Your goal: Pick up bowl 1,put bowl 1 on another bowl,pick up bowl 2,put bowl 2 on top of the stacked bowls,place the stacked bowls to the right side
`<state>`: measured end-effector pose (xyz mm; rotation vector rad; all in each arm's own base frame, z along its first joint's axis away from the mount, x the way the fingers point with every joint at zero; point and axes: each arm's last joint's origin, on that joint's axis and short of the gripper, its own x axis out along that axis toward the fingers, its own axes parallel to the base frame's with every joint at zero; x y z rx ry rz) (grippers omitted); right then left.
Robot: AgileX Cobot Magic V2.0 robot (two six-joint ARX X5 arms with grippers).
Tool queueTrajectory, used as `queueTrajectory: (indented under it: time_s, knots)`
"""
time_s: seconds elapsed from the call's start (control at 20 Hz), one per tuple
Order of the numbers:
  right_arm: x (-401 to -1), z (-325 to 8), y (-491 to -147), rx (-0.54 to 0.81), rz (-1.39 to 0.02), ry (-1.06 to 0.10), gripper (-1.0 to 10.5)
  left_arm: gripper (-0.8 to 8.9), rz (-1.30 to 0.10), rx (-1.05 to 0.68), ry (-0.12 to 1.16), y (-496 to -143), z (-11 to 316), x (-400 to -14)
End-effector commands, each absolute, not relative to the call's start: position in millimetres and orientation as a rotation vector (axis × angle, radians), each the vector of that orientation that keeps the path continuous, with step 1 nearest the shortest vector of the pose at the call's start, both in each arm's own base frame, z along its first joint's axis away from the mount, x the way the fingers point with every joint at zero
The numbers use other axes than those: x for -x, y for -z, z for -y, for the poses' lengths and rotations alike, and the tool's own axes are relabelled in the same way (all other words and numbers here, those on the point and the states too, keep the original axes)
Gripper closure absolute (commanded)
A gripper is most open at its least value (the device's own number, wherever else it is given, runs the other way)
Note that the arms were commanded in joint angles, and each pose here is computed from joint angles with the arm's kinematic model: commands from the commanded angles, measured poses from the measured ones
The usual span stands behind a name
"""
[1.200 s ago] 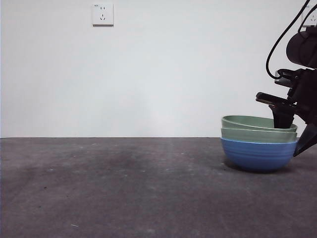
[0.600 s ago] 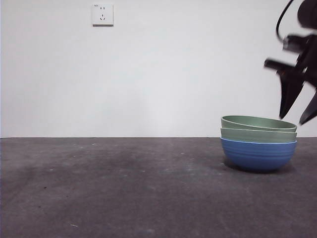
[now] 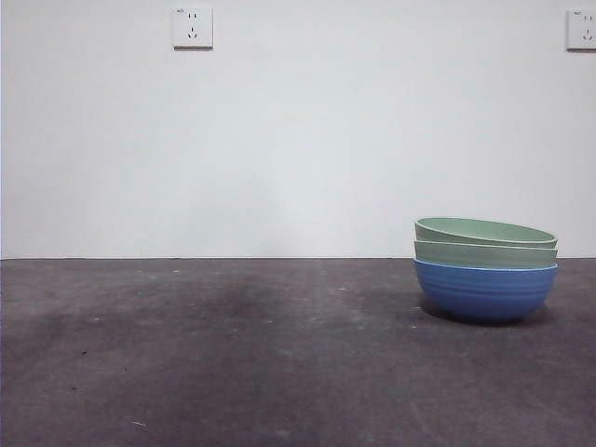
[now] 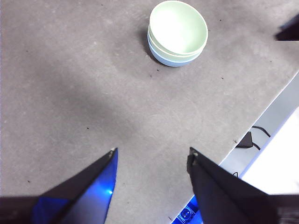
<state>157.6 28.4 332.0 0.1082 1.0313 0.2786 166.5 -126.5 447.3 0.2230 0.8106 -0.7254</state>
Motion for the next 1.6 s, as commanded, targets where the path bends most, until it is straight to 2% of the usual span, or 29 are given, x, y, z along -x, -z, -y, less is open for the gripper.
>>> queueTrajectory:
  time_s: [0.05,0.1,0.15,1.05,1.15,1.3,1.4,1.5,1.6]
  knots:
    - [-144.4,-28.5,-334.6,-0.091,-1.014,-0.298,9.5,6.80,-0.812,-0.238,0.734,-446.7,126.6,-165.9]
    - [-139.8,-27.8,-336.7,-0.091,-1.000,-0.300,9.6,8.11,-0.812,-0.239,0.735,-446.7,126.6,-165.9]
    - [-136.8,-27.4,-337.9,-0.091,-0.992,-0.301,9.6,8.20,-0.811,-0.241,0.736,-446.7,126.6,-165.9]
    - [-134.7,-26.5,-337.8,-0.089,-0.999,-0.291,9.4,8.17,-0.806,-0.241,0.731,-447.6,125.4,-164.9]
    - [-134.6,-26.5,-337.9,-0.089,-0.998,-0.292,9.4,8.17,-0.680,-0.309,0.702,-457.9,115.1,-161.9]
    - [-134.6,-26.5,-337.9,-0.089,-0.998,-0.292,9.4,8.17,-0.335,-0.266,0.589,-492.2,86.7,-157.1]
    - [-134.6,-26.5,-337.9,-0.089,-0.998,-0.292,9.4,8.17,-0.167,-0.216,0.535,-510.4,64.8,-144.0]
    - [-134.7,-26.5,-337.8,-0.089,-0.999,-0.291,9.4,8.17,-0.056,-0.196,0.448,-516.2,44.1,-128.8]
    - [-134.6,-26.5,-337.9,-0.089,-0.998,-0.292,9.4,8.17,0.037,-0.192,0.335,-506.4,27.9,-116.3]
